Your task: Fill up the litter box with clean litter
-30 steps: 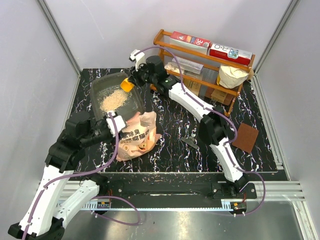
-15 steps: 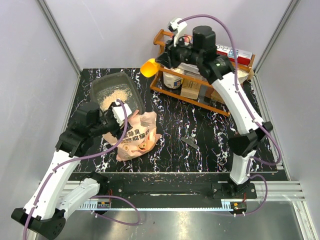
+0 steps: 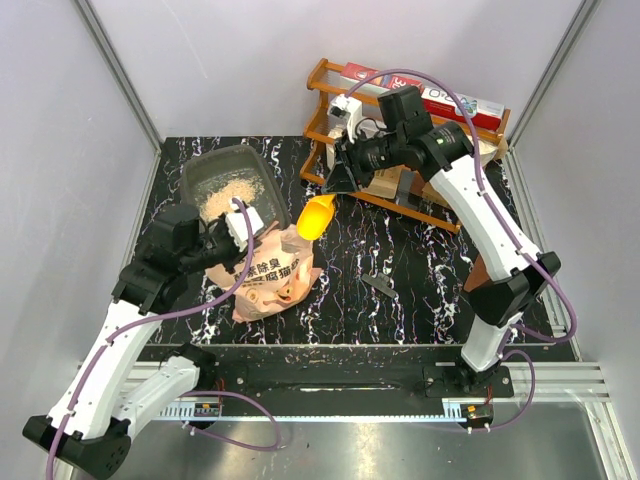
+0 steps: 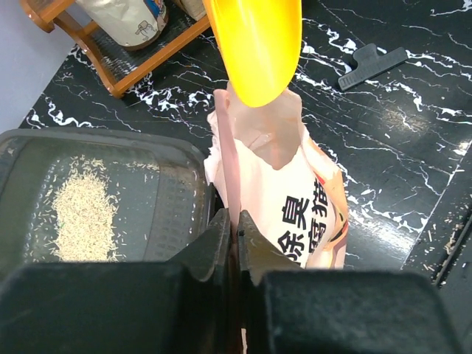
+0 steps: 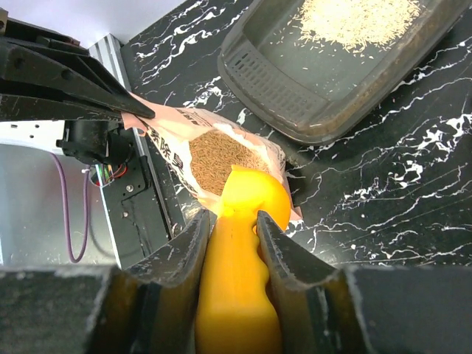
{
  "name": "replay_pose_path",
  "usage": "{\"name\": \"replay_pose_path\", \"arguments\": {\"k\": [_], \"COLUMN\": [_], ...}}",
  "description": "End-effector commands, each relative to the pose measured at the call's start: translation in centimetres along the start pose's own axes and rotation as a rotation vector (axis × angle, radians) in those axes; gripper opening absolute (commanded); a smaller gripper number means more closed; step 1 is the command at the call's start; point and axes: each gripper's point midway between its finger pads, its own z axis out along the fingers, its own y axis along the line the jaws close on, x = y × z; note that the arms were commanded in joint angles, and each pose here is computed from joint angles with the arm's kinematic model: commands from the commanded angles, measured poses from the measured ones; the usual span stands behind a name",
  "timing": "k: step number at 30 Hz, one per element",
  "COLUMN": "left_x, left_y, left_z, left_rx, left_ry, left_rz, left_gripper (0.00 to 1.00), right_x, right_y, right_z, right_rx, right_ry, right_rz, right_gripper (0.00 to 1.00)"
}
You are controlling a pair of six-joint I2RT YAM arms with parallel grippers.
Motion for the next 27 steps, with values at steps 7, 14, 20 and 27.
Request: {"name": "replay_pose_path", "arguments": {"k": [7, 14, 20, 27], "left_x": [-1.5, -1.0, 1.3, 1.5], "left_y": [-0.9, -0.6, -0.1, 0.1], "left_z": [-0.2, -0.4, 0.2, 2.3], "left_rx": [0.041, 0.022, 0.018, 0.131], "left_ry": [-0.075, -0.051, 0.044, 0.170], "left_rz": [0.006, 0.004, 0.044, -0.052], "left_gripper": [0.00, 0.34, 0.57, 0.31], "right_x": [-0.1, 1.5, 2.8, 5.0], "right_y": [3.3, 2.8, 1.7, 1.0], "right_z": [3.0, 5.0, 5.5, 6.2], "right_rx": [-0.117, -0.065, 0.038, 0.139], "right_ry": [0.026, 0.093, 0.125, 0.170], "right_rz": [-0.056, -0.063, 0.000, 0.109], "right_gripper": [0.00, 0.00, 0.00, 0.00]}}
